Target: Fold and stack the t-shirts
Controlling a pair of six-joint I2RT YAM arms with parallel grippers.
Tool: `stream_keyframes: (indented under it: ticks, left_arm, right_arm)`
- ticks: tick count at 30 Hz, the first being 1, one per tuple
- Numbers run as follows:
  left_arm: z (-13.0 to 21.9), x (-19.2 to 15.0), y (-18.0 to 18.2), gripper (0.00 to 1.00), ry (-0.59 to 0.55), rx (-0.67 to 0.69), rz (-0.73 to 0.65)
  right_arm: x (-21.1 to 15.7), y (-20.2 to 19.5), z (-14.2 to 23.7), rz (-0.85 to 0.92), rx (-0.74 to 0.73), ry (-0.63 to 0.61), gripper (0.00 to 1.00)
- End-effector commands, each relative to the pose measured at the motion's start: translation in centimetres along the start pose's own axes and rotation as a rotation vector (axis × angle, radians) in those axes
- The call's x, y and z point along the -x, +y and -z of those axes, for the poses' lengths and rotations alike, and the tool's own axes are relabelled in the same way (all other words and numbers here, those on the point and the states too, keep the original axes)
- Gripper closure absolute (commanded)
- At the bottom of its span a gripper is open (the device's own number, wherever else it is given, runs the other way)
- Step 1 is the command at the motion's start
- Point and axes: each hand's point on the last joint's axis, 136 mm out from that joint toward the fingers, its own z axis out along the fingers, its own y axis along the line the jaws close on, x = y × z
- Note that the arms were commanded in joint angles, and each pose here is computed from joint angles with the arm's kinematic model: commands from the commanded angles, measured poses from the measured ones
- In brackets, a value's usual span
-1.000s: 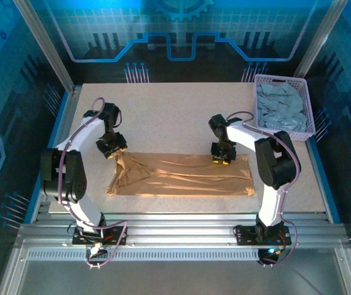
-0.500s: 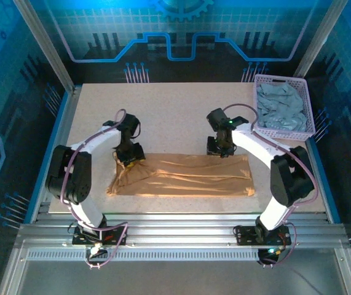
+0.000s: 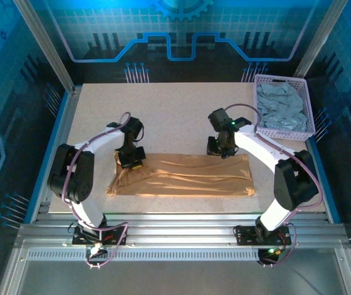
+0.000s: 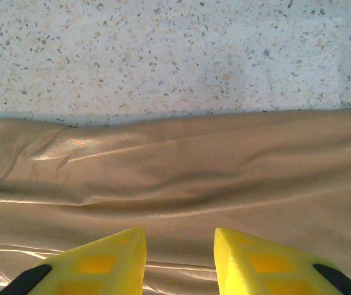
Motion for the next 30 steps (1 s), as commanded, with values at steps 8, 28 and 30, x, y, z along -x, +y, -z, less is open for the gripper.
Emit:
stream_keyframes:
  ticks: [8, 28, 30]
  left_arm:
    - [2.6, -6.9, -0.1, 1.00, 0.098, -0.005, 0.045]
    - [2.7, -8.8, 0.8, 0.71, 0.090, -0.008, 0.122]
    - [2.4, -8.0, 2.1, 0.71, 0.078, 0.017, 0.161]
  right_arm:
    - [-0.5, 0.0, -0.1, 0.008, -0.005, 0.014, 0.65]
    - [-2.1, -0.6, -0.8, 0.004, -0.007, 0.046, 0.65]
    - [-2.4, -0.6, -1.1, 0.000, -0.002, 0.054, 0.65]
